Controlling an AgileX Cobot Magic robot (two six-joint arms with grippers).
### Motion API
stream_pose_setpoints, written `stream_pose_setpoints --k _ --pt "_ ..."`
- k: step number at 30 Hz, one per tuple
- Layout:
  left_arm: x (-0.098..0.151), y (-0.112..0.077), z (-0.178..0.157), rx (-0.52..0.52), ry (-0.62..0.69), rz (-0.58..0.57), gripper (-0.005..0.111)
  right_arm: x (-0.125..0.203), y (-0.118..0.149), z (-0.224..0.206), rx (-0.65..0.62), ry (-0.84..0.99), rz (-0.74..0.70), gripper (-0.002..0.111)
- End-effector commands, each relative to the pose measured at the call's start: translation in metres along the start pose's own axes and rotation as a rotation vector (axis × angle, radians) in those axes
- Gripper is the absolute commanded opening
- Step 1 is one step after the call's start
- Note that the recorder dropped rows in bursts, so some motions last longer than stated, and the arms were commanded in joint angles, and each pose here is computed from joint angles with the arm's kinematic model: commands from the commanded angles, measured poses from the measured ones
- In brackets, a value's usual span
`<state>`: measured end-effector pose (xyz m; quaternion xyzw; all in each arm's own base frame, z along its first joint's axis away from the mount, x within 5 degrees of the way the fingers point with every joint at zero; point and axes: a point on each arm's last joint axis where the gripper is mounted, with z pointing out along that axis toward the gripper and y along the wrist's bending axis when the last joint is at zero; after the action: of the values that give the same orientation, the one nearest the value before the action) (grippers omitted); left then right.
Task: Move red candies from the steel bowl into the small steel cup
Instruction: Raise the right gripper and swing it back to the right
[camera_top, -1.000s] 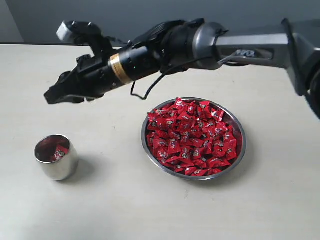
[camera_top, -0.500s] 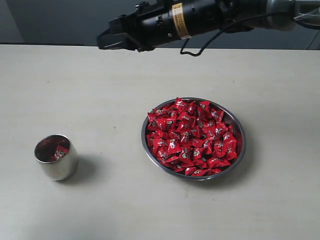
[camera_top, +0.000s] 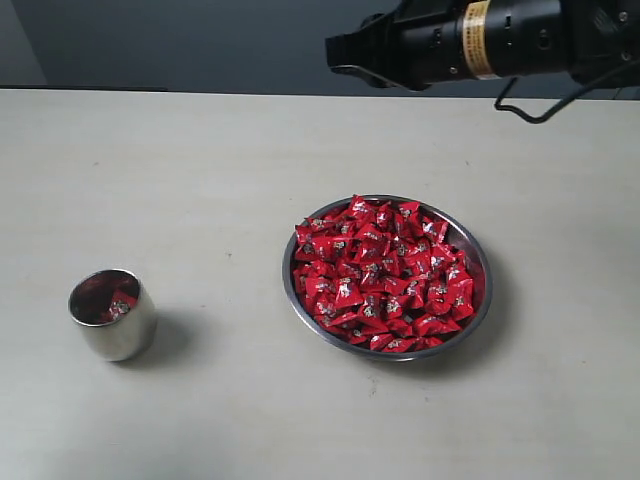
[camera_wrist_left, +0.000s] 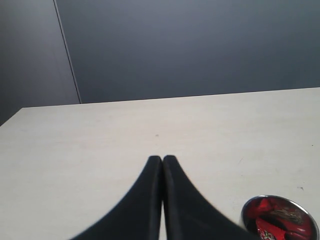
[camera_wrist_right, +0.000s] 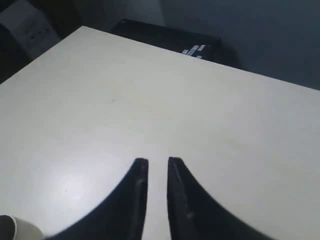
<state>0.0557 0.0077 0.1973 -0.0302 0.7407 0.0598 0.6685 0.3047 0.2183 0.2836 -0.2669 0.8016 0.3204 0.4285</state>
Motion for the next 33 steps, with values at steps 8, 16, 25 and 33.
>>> stream_pose_setpoints --k 8,16,25,33 --pt "0.0 0.0 0.0 -0.001 -0.008 0.0 0.0 0.041 -0.041 -0.056 0.32 -0.005 0.07 0.025" --pt "0.0 0.0 0.0 -0.001 -0.008 0.0 0.0 0.072 -0.041 -0.089 0.468 -0.005 0.077 0.025" --pt "0.001 0.0 0.0 -0.001 -0.005 0.0 0.0 0.104 -0.03 -0.086 0.336 0.111 0.114 0.025" --pt "0.001 0.0 0.0 -0.001 -0.005 0.0 0.0 0.128 -0.045 -0.062 0.357 0.233 0.154 0.025"
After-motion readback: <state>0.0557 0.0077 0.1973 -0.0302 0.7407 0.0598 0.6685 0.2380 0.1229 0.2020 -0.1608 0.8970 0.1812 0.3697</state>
